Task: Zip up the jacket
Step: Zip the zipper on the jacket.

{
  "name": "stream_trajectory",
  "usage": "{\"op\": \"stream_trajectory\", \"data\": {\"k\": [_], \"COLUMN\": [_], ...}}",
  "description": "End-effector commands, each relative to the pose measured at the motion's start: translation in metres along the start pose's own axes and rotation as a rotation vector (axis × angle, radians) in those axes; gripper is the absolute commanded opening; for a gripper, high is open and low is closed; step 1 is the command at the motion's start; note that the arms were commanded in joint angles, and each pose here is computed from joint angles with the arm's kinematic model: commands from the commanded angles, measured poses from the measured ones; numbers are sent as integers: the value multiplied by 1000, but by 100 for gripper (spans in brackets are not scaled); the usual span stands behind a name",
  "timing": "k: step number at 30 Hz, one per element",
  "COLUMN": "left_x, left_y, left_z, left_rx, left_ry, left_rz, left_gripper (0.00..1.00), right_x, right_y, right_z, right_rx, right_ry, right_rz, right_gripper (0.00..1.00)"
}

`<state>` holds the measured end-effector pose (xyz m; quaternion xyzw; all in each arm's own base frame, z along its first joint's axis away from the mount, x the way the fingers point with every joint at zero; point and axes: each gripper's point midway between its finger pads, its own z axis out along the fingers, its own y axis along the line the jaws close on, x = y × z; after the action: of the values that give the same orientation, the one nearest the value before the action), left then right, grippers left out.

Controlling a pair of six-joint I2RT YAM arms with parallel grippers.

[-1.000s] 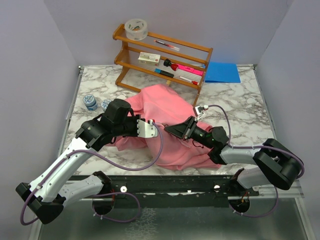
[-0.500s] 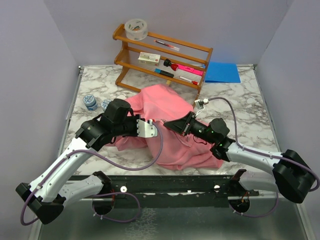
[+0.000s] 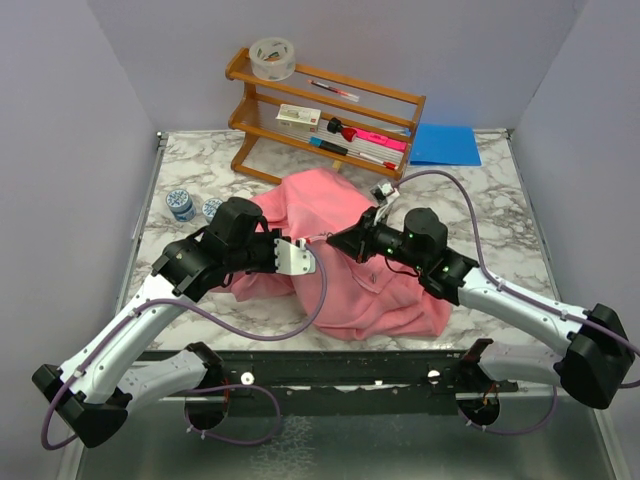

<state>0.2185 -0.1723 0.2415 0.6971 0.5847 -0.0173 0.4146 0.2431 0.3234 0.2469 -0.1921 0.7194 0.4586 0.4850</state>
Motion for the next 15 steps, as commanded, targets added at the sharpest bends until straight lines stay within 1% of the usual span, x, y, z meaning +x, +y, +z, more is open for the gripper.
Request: {"op": "stream_trajectory", "data": {"k": [1, 5, 11, 15], "left_x": [-14, -15, -15, -15], "left_y": [6, 6, 7, 7], "left_z": [-4, -4, -4, -4], "left_rx": [-17, -15, -14, -13], "left_ry": [-59, -62, -62, -61], "left_rz": [12, 13, 14, 16], "left_gripper": [0, 0, 0, 0], "right_x": [6, 5, 8, 9], "right_y": [-27, -25, -19, -20], "right_z": [-1, 2, 6, 6], "right_rx": [112, 92, 51, 53], "right_ry": [68, 69, 74, 77], "right_rz": [-155, -187, -176, -180], "right_gripper": [1, 7, 13, 13]}}
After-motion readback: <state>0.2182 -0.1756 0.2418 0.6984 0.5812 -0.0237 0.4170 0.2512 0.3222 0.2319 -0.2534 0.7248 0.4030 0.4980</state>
